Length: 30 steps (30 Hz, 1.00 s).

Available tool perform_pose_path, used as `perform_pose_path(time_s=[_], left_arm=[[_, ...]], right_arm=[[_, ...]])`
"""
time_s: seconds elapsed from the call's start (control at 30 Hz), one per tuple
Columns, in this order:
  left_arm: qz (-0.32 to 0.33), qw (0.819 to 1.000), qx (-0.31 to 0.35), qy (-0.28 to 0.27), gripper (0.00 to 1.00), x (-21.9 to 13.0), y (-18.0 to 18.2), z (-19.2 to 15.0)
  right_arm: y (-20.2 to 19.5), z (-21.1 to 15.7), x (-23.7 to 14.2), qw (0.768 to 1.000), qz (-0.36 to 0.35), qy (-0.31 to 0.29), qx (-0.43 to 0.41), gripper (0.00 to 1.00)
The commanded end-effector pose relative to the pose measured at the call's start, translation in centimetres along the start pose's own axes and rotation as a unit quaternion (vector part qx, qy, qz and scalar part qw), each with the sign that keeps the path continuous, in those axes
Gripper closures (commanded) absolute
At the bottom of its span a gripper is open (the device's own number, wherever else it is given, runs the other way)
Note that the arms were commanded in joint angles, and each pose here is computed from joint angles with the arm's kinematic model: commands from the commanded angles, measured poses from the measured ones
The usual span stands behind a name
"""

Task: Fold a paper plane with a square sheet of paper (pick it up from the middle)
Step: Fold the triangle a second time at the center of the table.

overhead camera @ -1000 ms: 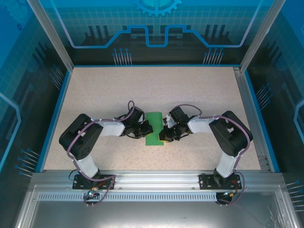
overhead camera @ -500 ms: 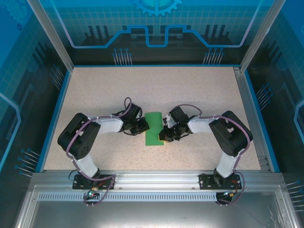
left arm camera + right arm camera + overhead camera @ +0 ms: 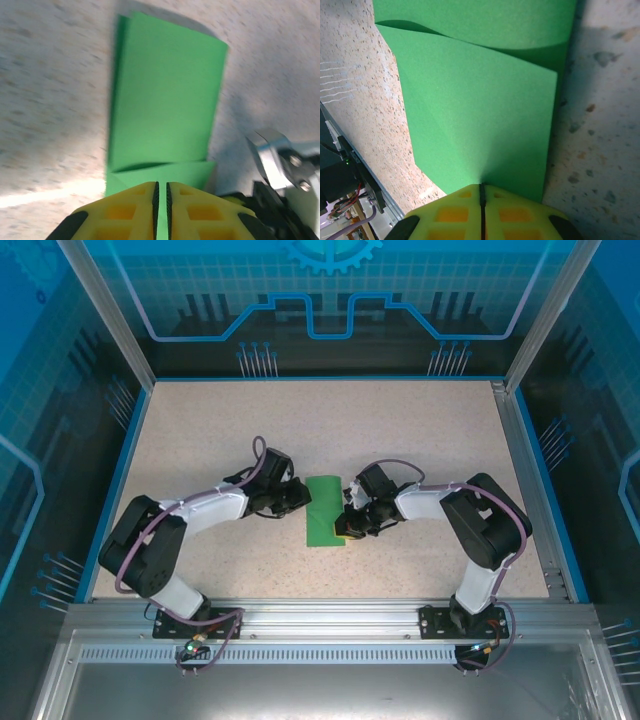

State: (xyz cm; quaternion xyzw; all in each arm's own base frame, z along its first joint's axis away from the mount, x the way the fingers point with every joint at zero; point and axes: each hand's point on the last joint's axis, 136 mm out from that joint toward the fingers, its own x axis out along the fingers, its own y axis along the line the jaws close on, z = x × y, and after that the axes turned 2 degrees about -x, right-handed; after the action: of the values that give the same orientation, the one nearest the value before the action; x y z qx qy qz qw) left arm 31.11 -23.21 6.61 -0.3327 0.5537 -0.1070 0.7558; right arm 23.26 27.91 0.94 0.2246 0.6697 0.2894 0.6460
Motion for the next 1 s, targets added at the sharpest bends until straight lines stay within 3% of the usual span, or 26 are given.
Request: perform_pose_path(time_s=[0.0, 0.47, 0.7, 0.97], left_arm=[[-0.022, 0.999, 0.017, 0.024, 0.84, 0.4, -1.6, -1.4], [0.07, 0.995, -0.033, 0.056, 0.91, 4.9, 4.7, -3.2], [0.072, 0.995, -0.037, 0.058, 0.91, 4.8, 5.3, -3.6], [0.066, 0.995, -0.035, 0.059, 0.91, 4.8, 4.9, -3.6]], right_arm=[[-2.9, -2.5, 0.4, 0.997, -0.057, 0.038, 0.043, 0.92], [1.6, -0.3, -1.1, 1.0, -0.01, 0.0, -0.002, 0.9], [4.7, 1.3, -0.7, 0.999, 0.009, -0.01, -0.032, 0.89], [3.4, 2.0, 2.0, 1.0, -0.01, 0.001, -0.012, 0.88]])
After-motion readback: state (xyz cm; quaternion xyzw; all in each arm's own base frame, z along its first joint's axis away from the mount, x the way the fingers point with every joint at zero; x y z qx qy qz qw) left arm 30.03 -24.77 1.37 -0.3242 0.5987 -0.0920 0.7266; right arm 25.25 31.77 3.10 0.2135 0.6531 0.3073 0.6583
